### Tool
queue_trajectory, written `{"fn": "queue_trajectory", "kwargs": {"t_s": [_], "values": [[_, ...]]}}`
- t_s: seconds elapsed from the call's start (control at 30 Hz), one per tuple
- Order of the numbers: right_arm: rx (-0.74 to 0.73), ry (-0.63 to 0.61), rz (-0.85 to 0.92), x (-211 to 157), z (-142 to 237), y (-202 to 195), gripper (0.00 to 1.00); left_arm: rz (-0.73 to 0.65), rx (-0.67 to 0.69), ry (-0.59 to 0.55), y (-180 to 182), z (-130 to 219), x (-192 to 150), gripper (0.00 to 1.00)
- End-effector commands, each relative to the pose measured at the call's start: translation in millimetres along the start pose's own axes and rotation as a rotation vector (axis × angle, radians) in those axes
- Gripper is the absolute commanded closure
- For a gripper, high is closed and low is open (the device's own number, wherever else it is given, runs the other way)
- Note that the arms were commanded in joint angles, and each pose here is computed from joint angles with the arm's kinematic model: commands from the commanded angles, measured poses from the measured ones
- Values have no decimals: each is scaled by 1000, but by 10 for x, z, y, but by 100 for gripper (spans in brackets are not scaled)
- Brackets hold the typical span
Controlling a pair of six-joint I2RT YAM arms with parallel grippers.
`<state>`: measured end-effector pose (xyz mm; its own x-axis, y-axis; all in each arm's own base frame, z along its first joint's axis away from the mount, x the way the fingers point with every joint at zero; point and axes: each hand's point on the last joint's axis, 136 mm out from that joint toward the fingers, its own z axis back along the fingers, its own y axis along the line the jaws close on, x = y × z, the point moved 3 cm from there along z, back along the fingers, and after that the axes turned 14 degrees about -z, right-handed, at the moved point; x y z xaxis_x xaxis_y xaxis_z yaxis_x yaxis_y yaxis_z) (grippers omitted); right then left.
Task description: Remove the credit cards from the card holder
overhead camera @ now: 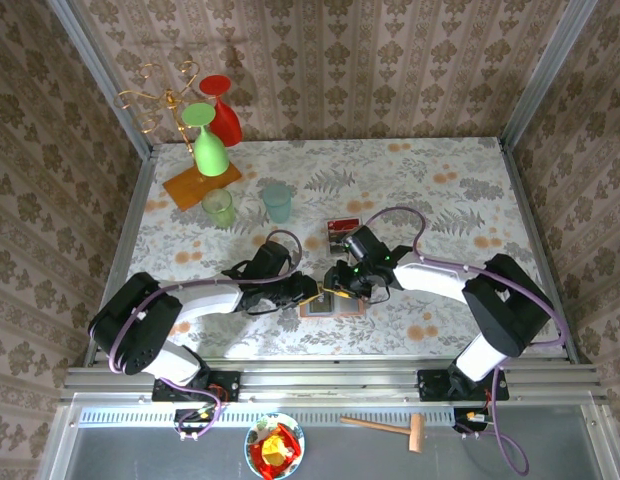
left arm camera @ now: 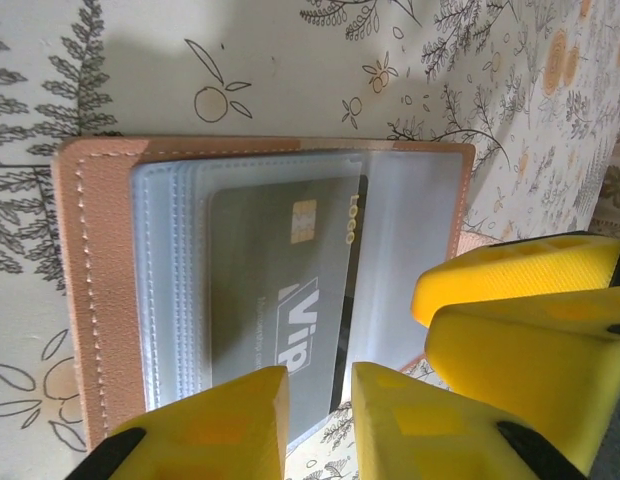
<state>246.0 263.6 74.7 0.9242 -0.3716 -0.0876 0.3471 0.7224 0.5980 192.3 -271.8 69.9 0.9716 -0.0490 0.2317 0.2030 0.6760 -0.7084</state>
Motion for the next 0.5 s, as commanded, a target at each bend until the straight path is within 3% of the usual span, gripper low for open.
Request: {"fn": "queue_trajectory", "kwargs": {"t_s": [0.0, 0.47], "values": [[23, 13, 4, 4, -51, 121, 64, -6, 40, 5, 117, 21, -42, 77], [8, 38, -2, -14, -199, 97, 67, 11, 45, 11, 194, 7, -63, 77]]}}
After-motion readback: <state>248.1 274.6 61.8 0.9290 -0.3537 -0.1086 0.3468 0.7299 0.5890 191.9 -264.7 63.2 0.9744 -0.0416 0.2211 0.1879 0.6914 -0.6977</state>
